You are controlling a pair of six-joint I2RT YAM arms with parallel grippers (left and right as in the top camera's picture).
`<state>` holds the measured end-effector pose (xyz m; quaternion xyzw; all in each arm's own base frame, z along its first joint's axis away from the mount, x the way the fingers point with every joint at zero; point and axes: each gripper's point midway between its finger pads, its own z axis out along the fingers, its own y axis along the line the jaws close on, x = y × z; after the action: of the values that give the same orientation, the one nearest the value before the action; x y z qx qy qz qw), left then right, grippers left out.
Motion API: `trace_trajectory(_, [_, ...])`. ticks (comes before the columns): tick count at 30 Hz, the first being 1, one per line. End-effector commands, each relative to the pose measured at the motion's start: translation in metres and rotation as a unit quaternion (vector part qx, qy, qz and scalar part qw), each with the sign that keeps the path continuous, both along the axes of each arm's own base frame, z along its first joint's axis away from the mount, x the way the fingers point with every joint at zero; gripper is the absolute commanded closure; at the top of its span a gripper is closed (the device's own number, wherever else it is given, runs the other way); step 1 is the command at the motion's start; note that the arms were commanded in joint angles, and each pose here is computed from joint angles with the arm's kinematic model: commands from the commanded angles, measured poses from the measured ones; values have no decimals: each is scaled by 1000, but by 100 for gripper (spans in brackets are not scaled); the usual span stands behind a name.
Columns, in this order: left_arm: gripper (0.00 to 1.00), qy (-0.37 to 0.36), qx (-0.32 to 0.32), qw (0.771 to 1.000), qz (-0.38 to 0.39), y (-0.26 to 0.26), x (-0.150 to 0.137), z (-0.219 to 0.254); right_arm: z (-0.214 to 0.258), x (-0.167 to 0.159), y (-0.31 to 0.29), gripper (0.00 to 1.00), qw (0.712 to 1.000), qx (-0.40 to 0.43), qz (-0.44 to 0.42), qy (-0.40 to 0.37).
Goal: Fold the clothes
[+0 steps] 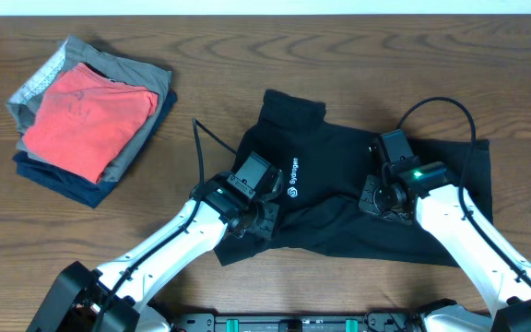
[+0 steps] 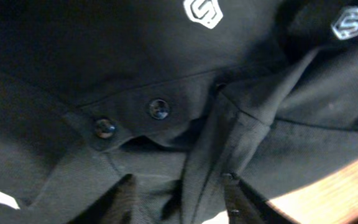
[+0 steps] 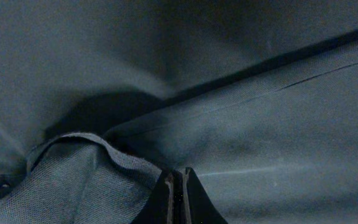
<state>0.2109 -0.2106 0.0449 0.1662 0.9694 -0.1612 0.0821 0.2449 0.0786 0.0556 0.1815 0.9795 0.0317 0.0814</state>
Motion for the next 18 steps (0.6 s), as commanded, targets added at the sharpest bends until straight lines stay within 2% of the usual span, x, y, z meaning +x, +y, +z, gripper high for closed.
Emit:
trace_trajectory(1, [46, 6, -13, 1000, -24, -2, -7, 2, 0, 3, -6, 97, 1000, -16, 0, -4])
trace_trajectory(7, [46, 18, 37, 999, -31, 19, -14, -5, 0, 2, -6, 97, 1000, -15, 1, -4])
trace_trajectory(9, [46, 21, 50, 998, -23, 27, -14, -7, 0, 2, -6, 93, 1000, -15, 1, -2])
trace_trajectory(11, [46, 24, 51, 998, -16, 30, -13, -7, 0, 2, -6, 87, 1000, -16, 0, -2])
trace_trajectory(15, [47, 28, 53, 998, -7, 35, -11, -7, 0, -1, -16, 67, 999, -41, -4, 2])
trace_trajectory(18, [46, 31, 58, 998, -1, 40, -11, -8, 0, -6, -34, 63, 996, -80, -34, 10])
